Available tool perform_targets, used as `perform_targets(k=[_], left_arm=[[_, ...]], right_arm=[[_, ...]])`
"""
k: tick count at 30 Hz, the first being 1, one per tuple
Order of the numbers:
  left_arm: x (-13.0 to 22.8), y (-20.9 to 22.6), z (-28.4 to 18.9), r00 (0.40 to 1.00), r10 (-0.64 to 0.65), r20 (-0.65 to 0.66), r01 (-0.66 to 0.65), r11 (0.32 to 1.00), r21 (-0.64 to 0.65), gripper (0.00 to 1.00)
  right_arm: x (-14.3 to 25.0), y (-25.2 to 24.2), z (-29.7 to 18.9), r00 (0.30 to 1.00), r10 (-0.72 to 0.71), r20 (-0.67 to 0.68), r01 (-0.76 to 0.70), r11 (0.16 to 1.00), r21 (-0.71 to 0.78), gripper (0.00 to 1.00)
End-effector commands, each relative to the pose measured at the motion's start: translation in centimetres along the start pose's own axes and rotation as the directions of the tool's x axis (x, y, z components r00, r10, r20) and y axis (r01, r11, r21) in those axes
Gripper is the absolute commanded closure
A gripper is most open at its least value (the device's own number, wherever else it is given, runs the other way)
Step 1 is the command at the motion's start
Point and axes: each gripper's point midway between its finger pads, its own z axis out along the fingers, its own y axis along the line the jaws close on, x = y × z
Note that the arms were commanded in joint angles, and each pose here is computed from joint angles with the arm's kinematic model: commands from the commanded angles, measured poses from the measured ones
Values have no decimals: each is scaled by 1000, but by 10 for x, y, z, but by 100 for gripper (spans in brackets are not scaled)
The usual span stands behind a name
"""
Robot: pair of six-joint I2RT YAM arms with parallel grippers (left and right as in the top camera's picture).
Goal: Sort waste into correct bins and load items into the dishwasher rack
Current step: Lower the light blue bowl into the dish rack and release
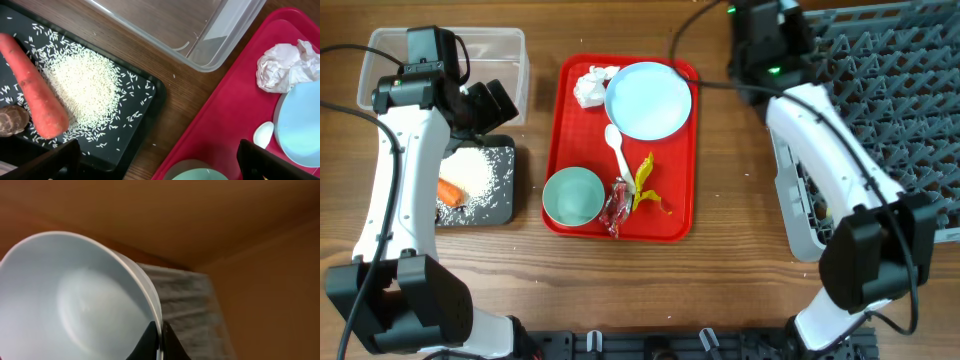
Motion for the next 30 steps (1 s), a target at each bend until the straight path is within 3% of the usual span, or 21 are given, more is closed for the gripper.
perform_targets(k=[1,5,13,21,26,27,28,30], left_arm=[[1,3,3,1000,-11,-4,11,1000,-13,0],[1,3,3,1000,-11,-4,11,1000,-13,0],[1,3,3,1000,-11,-4,11,1000,-13,0],[1,3,3,1000,-11,-4,11,1000,-13,0],[1,3,3,1000,-11,-4,11,1000,-13,0],[1,3,3,1000,-11,-4,11,1000,-13,0],[1,3,3,1000,-11,-3,11,1000,-13,0],[1,3,3,1000,-11,-4,11,1000,-13,0]], right_arm=[[11,-30,24,918,-390,-76,395,916,72,96],[13,-47,53,872,-489,-6,488,871,55,96],[41,20,107,806,-592,27,592,802,-79,96],[44,30,109,812,-583,21,582,808,-97,96],[45,71,83,800,-598,48,595,779,-196,56],[44,77,78,800,-597,52,594,777,-208,35],[44,82,74,797,-601,57,598,771,-220,0],[44,90,66,797,-602,55,596,769,-232,0]])
